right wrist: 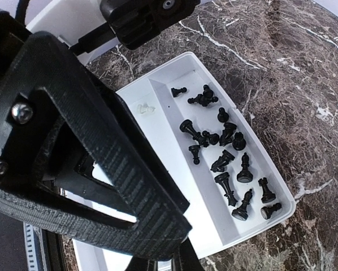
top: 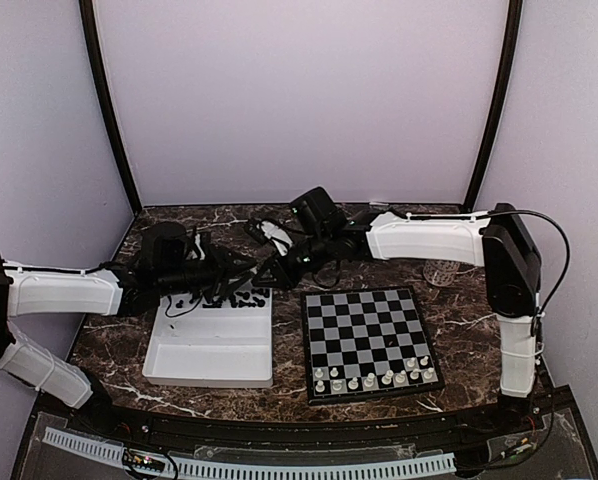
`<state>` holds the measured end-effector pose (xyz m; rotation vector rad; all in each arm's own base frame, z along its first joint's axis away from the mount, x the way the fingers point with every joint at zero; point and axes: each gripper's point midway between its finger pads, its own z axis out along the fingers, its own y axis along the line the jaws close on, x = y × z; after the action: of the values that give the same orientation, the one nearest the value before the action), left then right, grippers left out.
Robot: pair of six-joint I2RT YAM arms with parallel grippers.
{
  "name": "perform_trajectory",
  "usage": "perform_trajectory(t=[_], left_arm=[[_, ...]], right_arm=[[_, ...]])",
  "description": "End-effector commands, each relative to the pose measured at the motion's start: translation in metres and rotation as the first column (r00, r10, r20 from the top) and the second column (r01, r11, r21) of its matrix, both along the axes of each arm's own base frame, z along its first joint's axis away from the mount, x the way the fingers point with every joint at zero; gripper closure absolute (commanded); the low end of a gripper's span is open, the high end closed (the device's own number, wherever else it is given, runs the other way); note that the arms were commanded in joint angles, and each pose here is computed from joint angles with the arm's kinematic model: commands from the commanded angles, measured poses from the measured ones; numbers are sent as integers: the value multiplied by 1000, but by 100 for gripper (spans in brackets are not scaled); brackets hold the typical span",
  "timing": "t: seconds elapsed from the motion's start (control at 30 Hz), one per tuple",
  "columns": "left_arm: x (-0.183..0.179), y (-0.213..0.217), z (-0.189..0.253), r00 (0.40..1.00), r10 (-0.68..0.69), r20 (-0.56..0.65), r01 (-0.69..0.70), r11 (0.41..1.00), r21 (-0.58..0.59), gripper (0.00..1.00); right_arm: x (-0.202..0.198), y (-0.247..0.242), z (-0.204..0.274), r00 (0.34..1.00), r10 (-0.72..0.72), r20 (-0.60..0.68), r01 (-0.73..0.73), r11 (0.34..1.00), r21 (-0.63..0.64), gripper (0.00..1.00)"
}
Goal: Set up the chess pieces on the board
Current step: Pass from the left arm to the right, then place the pawn on the chessboard.
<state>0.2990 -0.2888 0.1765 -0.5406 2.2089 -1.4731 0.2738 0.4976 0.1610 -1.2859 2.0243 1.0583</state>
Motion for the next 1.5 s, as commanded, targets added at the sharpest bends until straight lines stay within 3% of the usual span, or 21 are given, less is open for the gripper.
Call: perform_trajectory(t=[0.0,0.17,0.3,0.43,0.57,0.73,0.9,1.03,1.47], left_arm=[[3,3,11,997,-33,65,27,995,94,58],[13,21,28,991,-22,133,-1,985,171,53],[15,43,34,983,5,183,-54,963,264,52],[17,59,39,973,22,230,-98,940,326,52],[18,65,42,965,25,263,-121,926,357,51],[13,66,34,968,12,250,-106,926,363,51],[7,68,29,969,9,249,-100,929,355,51],[3,73,24,969,13,246,-103,927,360,51],[-2,71,13,974,-1,227,-82,931,355,51]], right_arm=[[-1,-21,3,999,21,49,-19,999,-43,100],[-6,-78,-25,990,108,91,-83,966,-245,100],[-11,-141,-44,960,245,136,-153,863,-481,100],[-21,-203,-58,911,406,77,-227,647,-728,100],[-26,-251,-66,869,493,-40,-274,411,-870,100],[-33,-300,-79,845,495,-203,-311,146,-939,100],[-35,-328,-92,831,485,-274,-304,-17,-952,100],[-34,-336,-100,830,470,-300,-302,-74,-950,100],[-33,-334,-114,845,432,-316,-307,-94,-947,95]])
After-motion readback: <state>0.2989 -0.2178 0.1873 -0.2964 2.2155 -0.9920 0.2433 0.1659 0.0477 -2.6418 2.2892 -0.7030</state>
